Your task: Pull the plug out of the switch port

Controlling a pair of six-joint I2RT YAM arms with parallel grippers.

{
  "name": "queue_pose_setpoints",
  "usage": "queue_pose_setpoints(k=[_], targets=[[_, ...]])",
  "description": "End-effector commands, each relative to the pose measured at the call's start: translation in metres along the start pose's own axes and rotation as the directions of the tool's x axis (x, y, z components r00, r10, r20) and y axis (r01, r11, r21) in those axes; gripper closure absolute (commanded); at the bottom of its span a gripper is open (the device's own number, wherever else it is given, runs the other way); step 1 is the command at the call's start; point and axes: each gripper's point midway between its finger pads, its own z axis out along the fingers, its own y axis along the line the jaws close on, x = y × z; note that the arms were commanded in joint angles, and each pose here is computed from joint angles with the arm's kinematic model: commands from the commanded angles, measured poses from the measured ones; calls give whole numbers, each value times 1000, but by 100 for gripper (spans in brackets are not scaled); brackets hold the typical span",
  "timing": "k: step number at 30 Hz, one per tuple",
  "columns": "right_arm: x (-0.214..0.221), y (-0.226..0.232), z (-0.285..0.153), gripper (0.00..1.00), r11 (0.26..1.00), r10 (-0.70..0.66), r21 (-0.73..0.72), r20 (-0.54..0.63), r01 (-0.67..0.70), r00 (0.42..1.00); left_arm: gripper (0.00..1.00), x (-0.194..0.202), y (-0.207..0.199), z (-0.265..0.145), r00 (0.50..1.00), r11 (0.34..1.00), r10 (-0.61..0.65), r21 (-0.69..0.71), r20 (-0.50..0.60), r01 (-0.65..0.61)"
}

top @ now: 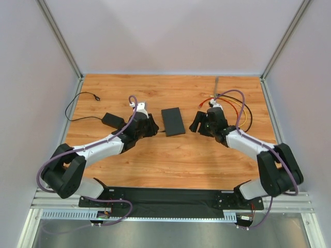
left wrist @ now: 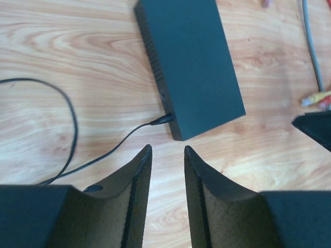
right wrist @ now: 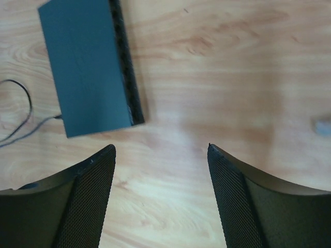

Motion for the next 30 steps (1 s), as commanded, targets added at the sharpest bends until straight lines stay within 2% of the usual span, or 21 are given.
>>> queue_pose_setpoints(k=[1,3,8,12,16,23,30], targets=[[-56,60,20,27,976,-40,-205,149,70,988,60,-36,-1,-10,980,995,-100,-14,175,104],[-76,80,27,26,962,-34,-258,198,85,980,59,-33,3,-10,976,992,-120,-21,183,126],[-91,100,56,26,937,-35,-330,238,115,971,57,-10,7,6,966,977,-210,2,149,212],[-93,105,71,27,919,-65,-356,283,168,957,56,6,-7,18,973,975,-208,106,99,198],[-86,90,91,27,944,-56,-305,223,125,973,56,16,-7,26,957,955,-275,139,91,261],[-73,90,103,29,937,-59,-330,160,110,985,56,22,-1,32,924,924,-372,132,94,359],[-60,87,109,30,936,-37,-344,105,72,994,49,30,9,38,850,853,-521,49,74,519]])
